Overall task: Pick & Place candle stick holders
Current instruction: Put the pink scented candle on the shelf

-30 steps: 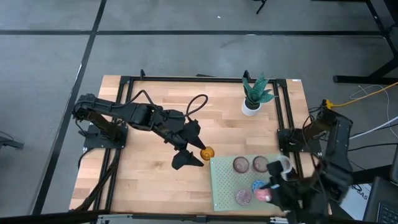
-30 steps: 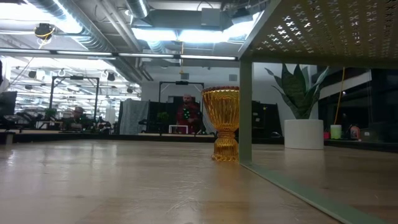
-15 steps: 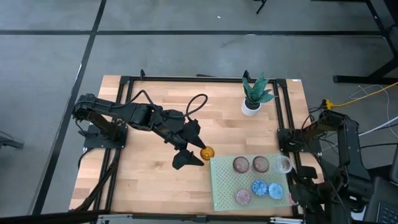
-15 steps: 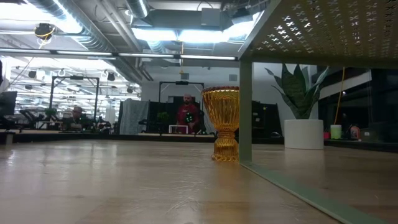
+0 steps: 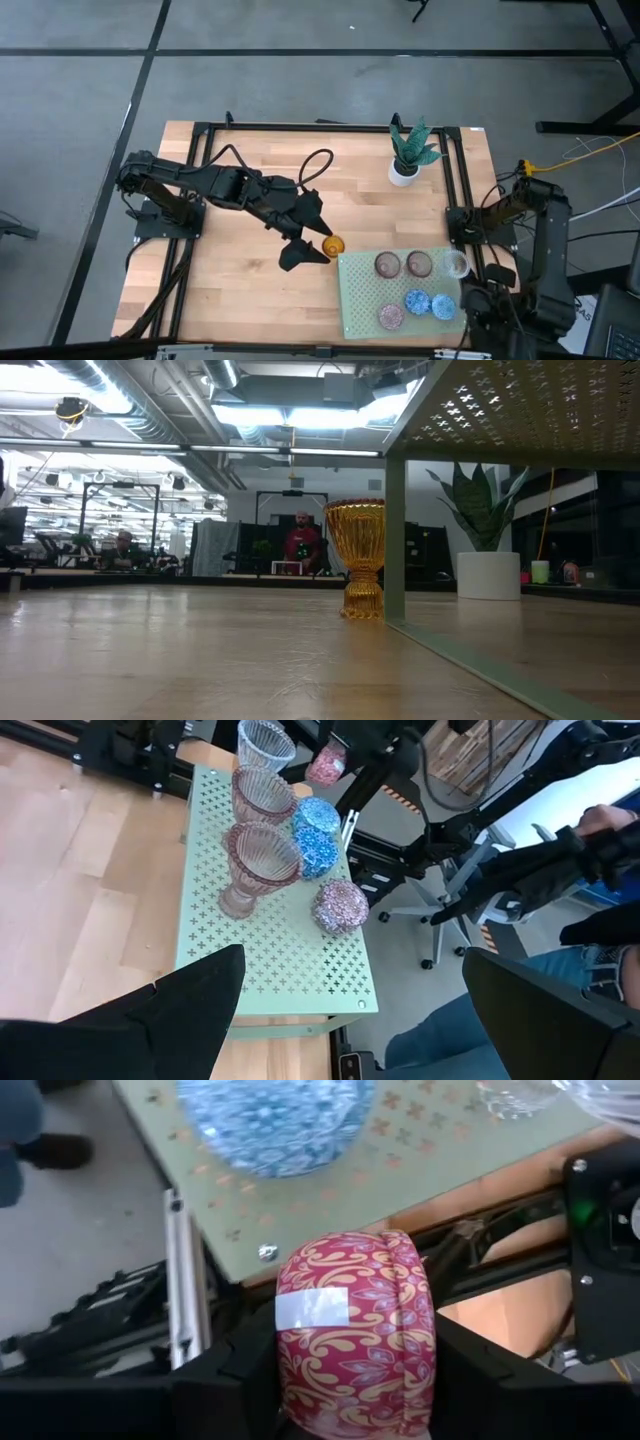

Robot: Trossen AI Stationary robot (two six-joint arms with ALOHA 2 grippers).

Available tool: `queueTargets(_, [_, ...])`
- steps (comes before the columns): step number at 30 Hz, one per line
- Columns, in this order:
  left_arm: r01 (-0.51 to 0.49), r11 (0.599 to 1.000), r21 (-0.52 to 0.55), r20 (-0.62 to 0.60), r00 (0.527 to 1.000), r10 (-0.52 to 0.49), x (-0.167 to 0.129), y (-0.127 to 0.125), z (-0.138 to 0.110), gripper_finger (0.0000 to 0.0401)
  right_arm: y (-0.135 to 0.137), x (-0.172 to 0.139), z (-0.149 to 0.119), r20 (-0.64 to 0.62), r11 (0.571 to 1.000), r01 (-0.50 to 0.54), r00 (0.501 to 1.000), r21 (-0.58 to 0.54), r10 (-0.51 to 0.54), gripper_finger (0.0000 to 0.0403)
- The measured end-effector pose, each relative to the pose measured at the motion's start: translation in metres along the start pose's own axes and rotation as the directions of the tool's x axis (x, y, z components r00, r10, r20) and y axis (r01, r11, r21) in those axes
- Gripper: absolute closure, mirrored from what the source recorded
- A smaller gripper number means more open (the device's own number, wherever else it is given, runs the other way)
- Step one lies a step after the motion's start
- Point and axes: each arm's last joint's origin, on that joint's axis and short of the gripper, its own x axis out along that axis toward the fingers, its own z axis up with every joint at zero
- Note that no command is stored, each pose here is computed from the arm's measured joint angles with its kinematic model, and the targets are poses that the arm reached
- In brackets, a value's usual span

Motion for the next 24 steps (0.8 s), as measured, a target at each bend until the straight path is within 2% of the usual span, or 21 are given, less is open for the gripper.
queueTargets(3, [0.0, 1.0, 0.0, 0.0, 1.0, 0.0, 0.0, 0.0, 0.0, 0.0029, 0.001, 0.009, 0.004, 0.005, 1.0, 0.016, 1.0, 0.018, -0.016, 0.0222])
queueTargets(8, [0.0, 1.0, 0.0, 0.0, 1.0, 0.0, 0.0, 0.0, 0.0, 0.0029, 0.007, 0.019, 0.012, 0.033, 0.999, -0.024, 0.999, -0.021, 0.025, 0.023])
queueTargets(14, [0.0, 1.0, 0.001, 0.0, 1.0, 0.0, 0.0, 0.0, 0.0, 0.0029, 0.007, 0.023, 0.021, 0.079, 0.999, -0.025, 0.996, -0.034, 0.028, 0.0217])
queueTargets(24, [0.0, 1.0, 0.008, 0.0, 1.0, 0.0, 0.0, 0.0, 0.0, 0.0029, 0.007, 0.022, 0.037, 0.127, 0.995, -0.017, 0.991, -0.094, 0.029, 0.022])
